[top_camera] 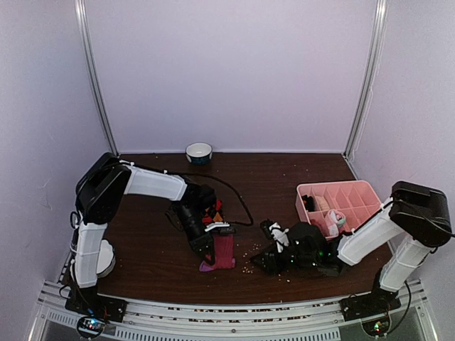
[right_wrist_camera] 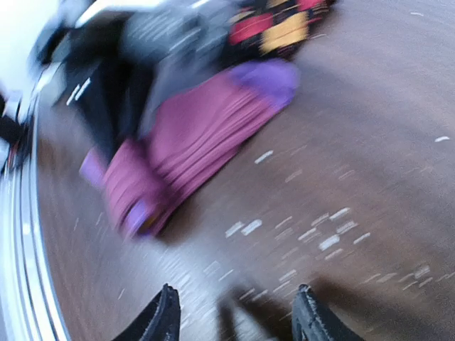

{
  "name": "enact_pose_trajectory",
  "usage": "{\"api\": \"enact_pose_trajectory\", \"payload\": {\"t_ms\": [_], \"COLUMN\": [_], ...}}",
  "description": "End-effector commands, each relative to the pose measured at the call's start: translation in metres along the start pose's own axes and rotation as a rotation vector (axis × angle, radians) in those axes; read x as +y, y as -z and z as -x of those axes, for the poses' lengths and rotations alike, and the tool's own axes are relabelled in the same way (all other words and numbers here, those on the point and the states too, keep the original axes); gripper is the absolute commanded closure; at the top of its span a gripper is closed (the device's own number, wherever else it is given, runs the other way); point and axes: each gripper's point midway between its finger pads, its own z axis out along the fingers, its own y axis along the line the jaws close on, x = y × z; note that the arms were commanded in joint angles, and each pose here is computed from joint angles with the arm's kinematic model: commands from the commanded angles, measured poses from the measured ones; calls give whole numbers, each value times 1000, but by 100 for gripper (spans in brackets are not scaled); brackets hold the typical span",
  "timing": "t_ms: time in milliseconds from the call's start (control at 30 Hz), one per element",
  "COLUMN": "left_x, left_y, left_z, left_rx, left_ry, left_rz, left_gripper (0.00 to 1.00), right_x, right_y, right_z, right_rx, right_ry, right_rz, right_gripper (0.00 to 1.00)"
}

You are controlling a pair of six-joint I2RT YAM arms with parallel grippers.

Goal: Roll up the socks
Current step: Roll the sock.

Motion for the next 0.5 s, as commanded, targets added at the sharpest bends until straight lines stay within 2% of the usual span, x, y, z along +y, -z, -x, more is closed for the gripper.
{"api": "enact_pose_trajectory", "payload": {"t_ms": [0, 67, 300, 467], "left_x": [22, 23, 27, 29], "left_y": [-8, -6, -7, -8], "left_z": [-9, -7, -8, -8], "left_rx": [40, 47, 67, 74], "left_ry": [52, 64, 102, 100], "left_rz": [-8, -30, -47, -44], "left_gripper": [100, 100, 100, 98], "right_x": [39, 54, 84, 99], "right_y": [11, 12, 0, -21], "right_z": [-18, -18, 10, 14], "right_rx": [-50, -64, -89, -52], "right_ry": [319, 392, 633, 784], "right_rz": [67, 104, 72, 105], "right_gripper": [37, 36, 37, 40]}}
